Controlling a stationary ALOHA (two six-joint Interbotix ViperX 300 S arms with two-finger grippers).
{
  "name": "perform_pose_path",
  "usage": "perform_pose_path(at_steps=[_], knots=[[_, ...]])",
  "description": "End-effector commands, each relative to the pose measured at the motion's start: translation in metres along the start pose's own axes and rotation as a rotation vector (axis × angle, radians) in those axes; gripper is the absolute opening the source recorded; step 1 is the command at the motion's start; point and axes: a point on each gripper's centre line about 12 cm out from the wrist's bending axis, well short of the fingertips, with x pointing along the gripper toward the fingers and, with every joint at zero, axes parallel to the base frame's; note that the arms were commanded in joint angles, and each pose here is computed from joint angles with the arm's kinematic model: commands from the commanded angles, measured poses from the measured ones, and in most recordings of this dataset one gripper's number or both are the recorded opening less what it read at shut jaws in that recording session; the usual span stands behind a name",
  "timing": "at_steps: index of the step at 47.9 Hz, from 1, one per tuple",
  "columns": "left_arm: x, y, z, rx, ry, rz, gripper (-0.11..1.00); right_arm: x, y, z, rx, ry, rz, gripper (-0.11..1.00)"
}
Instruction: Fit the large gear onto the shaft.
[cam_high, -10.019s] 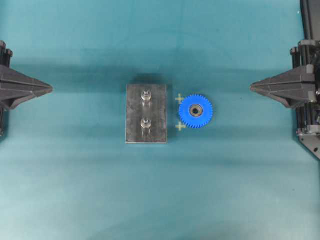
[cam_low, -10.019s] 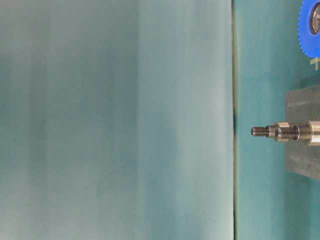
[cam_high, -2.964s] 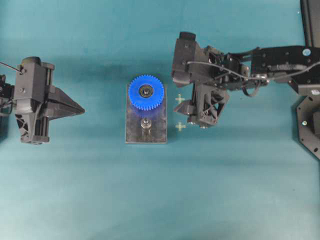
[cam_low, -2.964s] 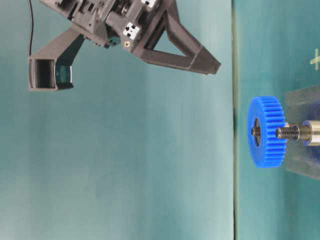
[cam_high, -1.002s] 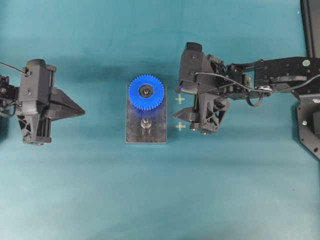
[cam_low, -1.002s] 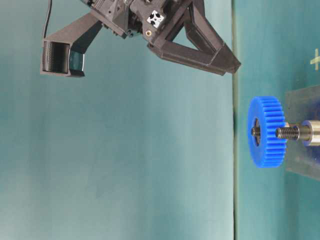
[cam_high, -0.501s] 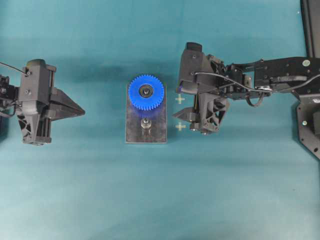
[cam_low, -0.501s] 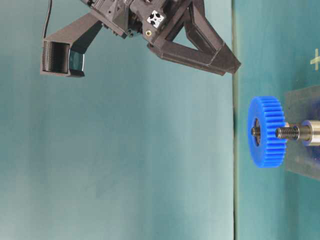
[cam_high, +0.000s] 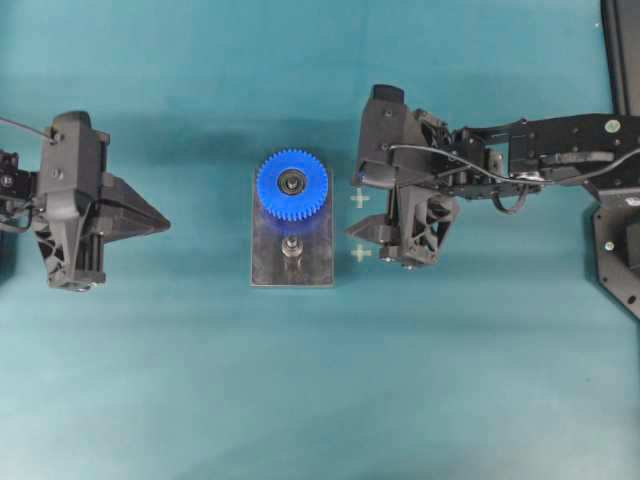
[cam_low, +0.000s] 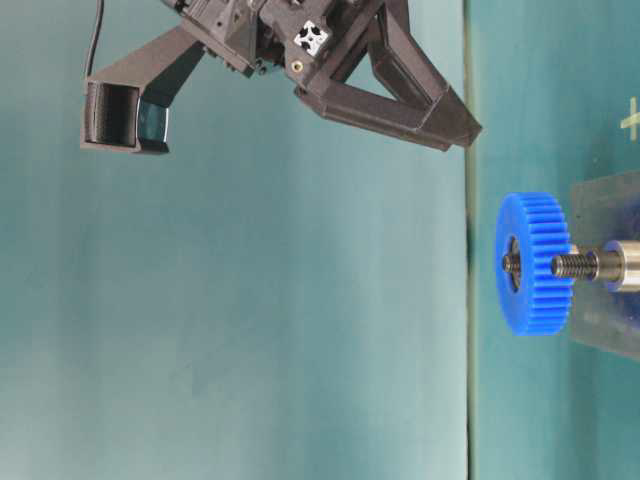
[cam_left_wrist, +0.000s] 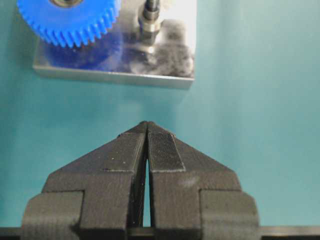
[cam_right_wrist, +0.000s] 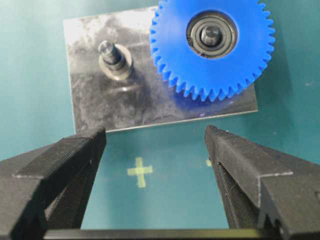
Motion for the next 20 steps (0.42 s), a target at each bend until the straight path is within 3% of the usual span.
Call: perform_pose_path(at_steps=[1,20], knots=[[-0.002,-0.002,0.007,0.013,-0.027,-0.006,0.00,-0.009,0.002,0.011,0.000,-0.044,0.006,0.86],[-0.009,-0.003,0.020,0.043,-0.193,-0.017,0.00,-0.009,0.002,0.010,0.000,-0.042,0.006,0.86]])
